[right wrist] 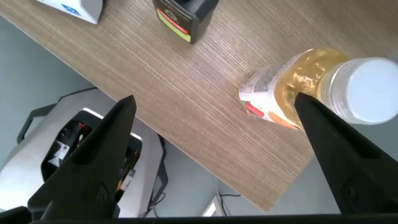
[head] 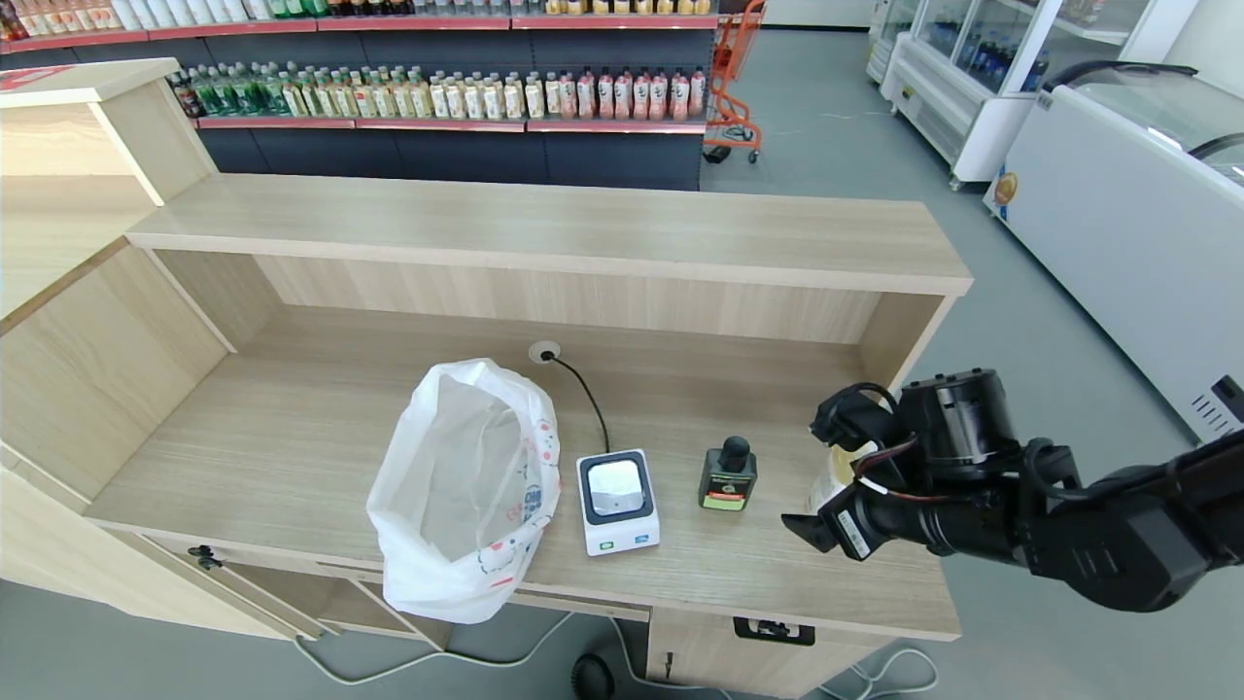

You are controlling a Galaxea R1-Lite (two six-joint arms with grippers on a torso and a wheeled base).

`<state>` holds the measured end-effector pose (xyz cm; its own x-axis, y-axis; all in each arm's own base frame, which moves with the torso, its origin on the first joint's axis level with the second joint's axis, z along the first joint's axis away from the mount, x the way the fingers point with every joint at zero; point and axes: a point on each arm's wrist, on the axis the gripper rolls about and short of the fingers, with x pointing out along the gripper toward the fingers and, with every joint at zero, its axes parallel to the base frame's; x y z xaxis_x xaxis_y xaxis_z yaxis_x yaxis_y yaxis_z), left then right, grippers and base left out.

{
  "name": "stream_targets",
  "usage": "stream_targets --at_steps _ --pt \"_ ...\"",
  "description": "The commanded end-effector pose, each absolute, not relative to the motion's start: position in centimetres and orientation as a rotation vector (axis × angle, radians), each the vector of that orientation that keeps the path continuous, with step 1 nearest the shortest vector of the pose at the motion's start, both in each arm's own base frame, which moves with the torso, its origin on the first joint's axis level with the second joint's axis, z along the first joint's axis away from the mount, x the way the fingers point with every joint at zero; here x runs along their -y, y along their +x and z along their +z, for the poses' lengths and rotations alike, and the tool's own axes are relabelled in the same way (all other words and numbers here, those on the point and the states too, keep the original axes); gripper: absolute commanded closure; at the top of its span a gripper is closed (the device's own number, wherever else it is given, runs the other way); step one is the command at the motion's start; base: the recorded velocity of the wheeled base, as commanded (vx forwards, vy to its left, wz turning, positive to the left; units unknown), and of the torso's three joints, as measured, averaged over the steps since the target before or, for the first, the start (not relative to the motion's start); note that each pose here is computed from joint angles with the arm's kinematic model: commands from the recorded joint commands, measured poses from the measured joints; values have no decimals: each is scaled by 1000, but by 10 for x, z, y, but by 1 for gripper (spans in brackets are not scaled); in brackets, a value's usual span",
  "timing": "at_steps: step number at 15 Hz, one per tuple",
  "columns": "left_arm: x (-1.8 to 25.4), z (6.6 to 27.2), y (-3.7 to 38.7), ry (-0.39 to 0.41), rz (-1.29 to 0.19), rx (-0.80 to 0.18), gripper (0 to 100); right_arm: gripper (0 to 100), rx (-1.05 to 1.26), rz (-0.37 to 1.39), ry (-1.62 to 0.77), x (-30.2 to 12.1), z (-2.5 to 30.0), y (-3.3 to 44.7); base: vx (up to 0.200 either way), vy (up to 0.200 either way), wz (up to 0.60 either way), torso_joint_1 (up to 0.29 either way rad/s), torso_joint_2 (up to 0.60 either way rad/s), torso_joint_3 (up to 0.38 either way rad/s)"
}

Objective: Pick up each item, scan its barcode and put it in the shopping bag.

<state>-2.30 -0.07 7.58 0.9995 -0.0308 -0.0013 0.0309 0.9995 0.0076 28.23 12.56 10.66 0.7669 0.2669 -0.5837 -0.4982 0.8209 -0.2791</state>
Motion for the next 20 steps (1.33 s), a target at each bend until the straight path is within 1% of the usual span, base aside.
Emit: stream_targets --at_steps 1,9,12,16,20 --pt "1 76 -23 8 -31 -1 100 0 -572 440 -465 -131 88 294 0 0 0 0 0 0" --pt "1 76 -23 8 -31 -3 100 0 -486 544 -444 -150 59 328 0 0 0 0 0 0" --pt "1 76 -23 8 -31 -3 100 0 -449 562 -458 -156 49 340 0 0 0 0 0 0" --pt "1 76 -23 8 -31 -1 100 0 -454 577 -468 -162 37 346 0 0 0 0 0 0" --pt "1 76 -23 8 -31 -3 100 0 -369 669 -512 -169 31 354 0 0 0 0 0 0"
